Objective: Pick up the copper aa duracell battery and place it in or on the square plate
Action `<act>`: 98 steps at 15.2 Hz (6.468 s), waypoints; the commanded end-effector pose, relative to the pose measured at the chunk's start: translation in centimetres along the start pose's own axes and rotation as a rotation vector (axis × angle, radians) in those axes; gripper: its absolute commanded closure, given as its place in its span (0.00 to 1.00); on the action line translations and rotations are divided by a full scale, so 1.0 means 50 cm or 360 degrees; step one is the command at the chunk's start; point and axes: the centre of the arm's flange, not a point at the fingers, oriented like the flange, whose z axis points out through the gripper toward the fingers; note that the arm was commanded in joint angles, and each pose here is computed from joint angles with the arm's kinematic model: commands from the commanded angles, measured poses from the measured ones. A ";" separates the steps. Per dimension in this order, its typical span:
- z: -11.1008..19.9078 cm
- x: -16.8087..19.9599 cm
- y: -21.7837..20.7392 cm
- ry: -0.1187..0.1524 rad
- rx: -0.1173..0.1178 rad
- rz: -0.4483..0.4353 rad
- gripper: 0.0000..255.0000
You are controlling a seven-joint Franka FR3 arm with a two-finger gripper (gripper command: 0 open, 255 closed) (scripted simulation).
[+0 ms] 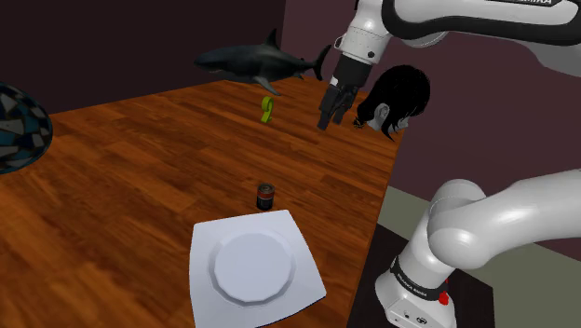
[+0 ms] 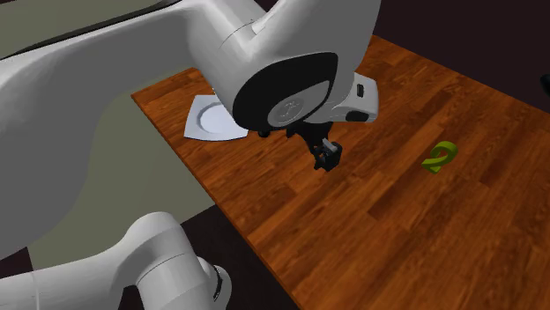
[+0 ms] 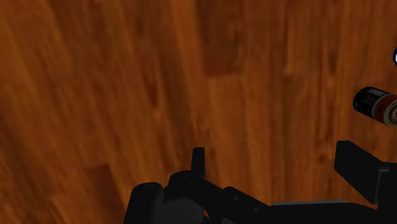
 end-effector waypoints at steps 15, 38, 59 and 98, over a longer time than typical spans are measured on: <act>0.199 0.060 -0.344 -0.0151 -0.0167 0.0007 0.00; 0.328 0.062 -0.408 -0.0185 -0.0205 0.0008 1.00; 0.172 0.080 -0.428 -0.0184 -0.0205 0.0008 1.00; 0.290 -0.092 -0.675 -0.0184 -0.0205 0.0008 0.00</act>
